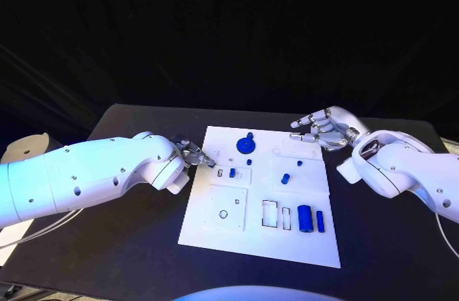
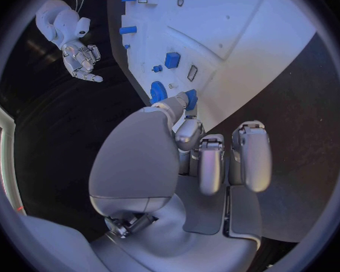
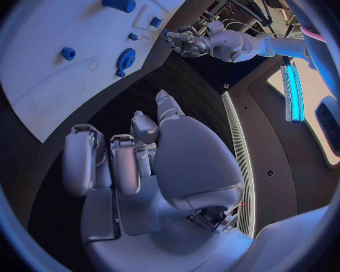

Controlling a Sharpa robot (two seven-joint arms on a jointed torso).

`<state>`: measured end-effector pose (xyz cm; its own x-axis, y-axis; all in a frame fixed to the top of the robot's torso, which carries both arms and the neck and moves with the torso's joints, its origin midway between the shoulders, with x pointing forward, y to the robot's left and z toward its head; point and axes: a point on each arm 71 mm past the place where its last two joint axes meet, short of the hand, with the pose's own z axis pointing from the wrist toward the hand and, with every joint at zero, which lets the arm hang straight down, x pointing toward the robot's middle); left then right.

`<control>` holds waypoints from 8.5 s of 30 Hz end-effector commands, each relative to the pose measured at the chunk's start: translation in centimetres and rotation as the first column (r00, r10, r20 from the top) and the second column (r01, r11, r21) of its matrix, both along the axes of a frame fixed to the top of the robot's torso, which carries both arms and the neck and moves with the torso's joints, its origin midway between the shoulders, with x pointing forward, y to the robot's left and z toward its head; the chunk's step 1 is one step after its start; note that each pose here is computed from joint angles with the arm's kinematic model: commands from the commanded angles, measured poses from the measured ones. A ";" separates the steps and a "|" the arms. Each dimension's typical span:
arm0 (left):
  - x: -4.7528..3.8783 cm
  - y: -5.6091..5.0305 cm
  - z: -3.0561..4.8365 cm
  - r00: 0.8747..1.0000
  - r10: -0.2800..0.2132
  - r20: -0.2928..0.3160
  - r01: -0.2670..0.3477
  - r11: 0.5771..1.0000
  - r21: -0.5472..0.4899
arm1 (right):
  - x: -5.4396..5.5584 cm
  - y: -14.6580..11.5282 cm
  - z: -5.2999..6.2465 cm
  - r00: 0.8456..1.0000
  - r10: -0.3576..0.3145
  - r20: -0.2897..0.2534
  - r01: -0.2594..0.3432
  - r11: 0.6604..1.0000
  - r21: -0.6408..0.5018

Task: Assemble the parts on the task board

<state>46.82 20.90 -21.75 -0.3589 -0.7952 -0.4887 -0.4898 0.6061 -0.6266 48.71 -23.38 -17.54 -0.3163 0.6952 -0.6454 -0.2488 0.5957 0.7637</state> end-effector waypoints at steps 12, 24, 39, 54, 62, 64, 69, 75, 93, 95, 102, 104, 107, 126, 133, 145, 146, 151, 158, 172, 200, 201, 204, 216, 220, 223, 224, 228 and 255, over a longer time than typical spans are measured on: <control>-0.66 -1.9 0.15 0.997 -0.048 0.053 0.046 0.999 0.029 | -0.1 0.2 0.1 1.000 0.010 0.008 -0.009 1.000 -0.006; -0.42 -2.9 0.31 0.982 -0.155 0.107 0.138 0.979 0.151 | -0.1 0.2 0.1 1.000 0.010 0.008 -0.010 1.000 -0.006; -0.07 -3.5 -0.31 0.971 -0.223 0.090 0.195 0.948 0.250 | -0.1 0.2 0.1 1.000 0.012 0.009 -0.012 1.000 -0.005; 0.03 -3.6 -0.76 0.968 -0.243 0.067 0.216 0.938 0.272 | -0.1 0.2 0.1 1.000 0.014 0.009 -0.014 1.000 -0.005; 0.01 -3.5 -0.78 0.965 -0.255 0.064 0.227 0.932 0.283 | -0.1 0.2 0.1 1.000 0.014 0.009 -0.014 1.000 -0.005; -0.03 -3.6 -0.80 0.963 -0.265 0.059 0.237 0.927 0.290 | -0.1 0.2 0.1 1.000 0.014 0.009 -0.014 1.000 -0.005; -0.10 -3.7 -0.78 0.956 -0.288 0.054 0.258 0.915 0.311 | -0.1 0.2 0.1 1.000 0.015 0.009 -0.015 1.000 -0.005; -0.10 -3.7 -0.75 0.951 -0.305 0.056 0.270 0.903 0.334 | -0.1 0.2 0.1 1.000 0.015 0.009 -0.015 1.000 -0.005; -0.03 -3.4 -0.79 0.947 -0.318 0.051 0.280 0.891 0.357 | -0.1 0.1 0.1 1.000 0.016 0.009 -0.016 1.000 -0.005; 0.00 -3.4 -0.80 0.947 -0.317 0.052 0.279 0.891 0.358 | -0.1 0.1 0.1 1.000 0.016 0.009 -0.016 1.000 -0.005; 0.07 -3.3 -0.78 0.947 -0.318 0.055 0.277 0.888 0.366 | -0.1 0.1 0.1 1.000 0.016 0.009 -0.016 1.000 -0.005; 0.08 -3.2 -0.77 0.946 -0.318 0.057 0.276 0.888 0.369 | -0.1 0.1 0.1 1.000 0.016 0.009 -0.016 1.000 -0.005; 0.10 -3.2 -0.76 0.947 -0.317 0.059 0.274 0.887 0.371 | -0.1 0.1 0.1 1.000 0.015 0.009 -0.015 1.000 -0.006; 0.10 -2.9 -0.75 0.948 -0.313 0.064 0.268 0.887 0.376 | -0.1 0.1 0.1 1.000 0.015 0.008 -0.015 1.000 -0.006; 0.07 -2.9 -0.75 0.946 -0.317 0.060 0.273 0.885 0.378 | -0.1 0.1 0.1 1.000 0.015 0.009 -0.015 1.000 -0.006; 0.06 -2.8 -0.75 0.945 -0.322 0.054 0.278 0.881 0.383 | -0.1 0.1 0.1 1.000 0.016 0.008 -0.016 1.000 -0.006; 0.06 -2.8 -0.75 0.945 -0.322 0.054 0.278 0.881 0.383 | -0.1 0.1 0.1 1.000 0.016 0.008 -0.016 1.000 -0.006; 0.08 -2.8 -0.73 0.944 -0.326 0.055 0.280 0.877 0.389 | -0.1 0.1 0.1 1.000 0.016 0.009 -0.016 1.000 -0.006; 0.08 -2.9 -0.64 0.939 -0.338 0.063 0.285 0.869 0.405 | -0.1 0.1 0.1 1.000 0.016 0.009 -0.016 1.000 -0.005; -0.01 -3.2 -0.56 0.932 -0.357 0.065 0.299 0.856 0.421 | -0.1 0.0 0.2 1.000 0.015 0.010 -0.015 1.000 -0.006; -0.51 -3.1 -0.17 0.949 -0.256 0.185 0.186 0.927 0.326 | -0.1 0.0 0.1 1.000 0.013 0.013 -0.013 1.000 -0.005; -0.50 -3.0 -0.14 0.950 -0.247 0.193 0.177 0.931 0.320 | -0.1 0.0 0.1 1.000 0.013 0.013 -0.013 1.000 -0.005; -0.51 -2.8 -0.09 0.951 -0.224 0.212 0.154 0.940 0.305 | -0.1 0.0 0.1 1.000 0.014 0.013 -0.014 1.000 -0.005; -0.70 -2.5 -0.54 0.950 -0.218 0.222 0.142 0.938 0.316 | -0.1 0.0 0.2 1.000 0.014 0.013 -0.014 1.000 -0.004; -0.93 -2.6 -0.96 0.950 -0.225 0.217 0.148 0.935 0.322 | -0.1 -0.1 0.2 1.000 0.014 0.013 -0.014 1.000 -0.004; -1.12 -2.7 -1.27 0.950 -0.230 0.212 0.154 0.934 0.322 | -0.1 -0.1 0.2 1.000 0.014 0.013 -0.014 1.000 -0.004; -1.18 -2.8 -1.35 0.950 -0.232 0.211 0.156 0.934 0.322 | -0.1 -0.1 0.2 1.000 0.014 0.013 -0.014 1.000 -0.004; -1.36 -3.0 -1.65 0.949 -0.238 0.207 0.164 0.933 0.321 | -0.1 -0.1 0.2 1.000 0.015 0.013 -0.015 1.000 -0.004; -1.24 -3.5 -1.62 0.941 -0.237 0.241 0.151 0.933 0.326 | -0.2 -0.1 0.2 1.000 0.016 0.015 -0.016 1.000 -0.003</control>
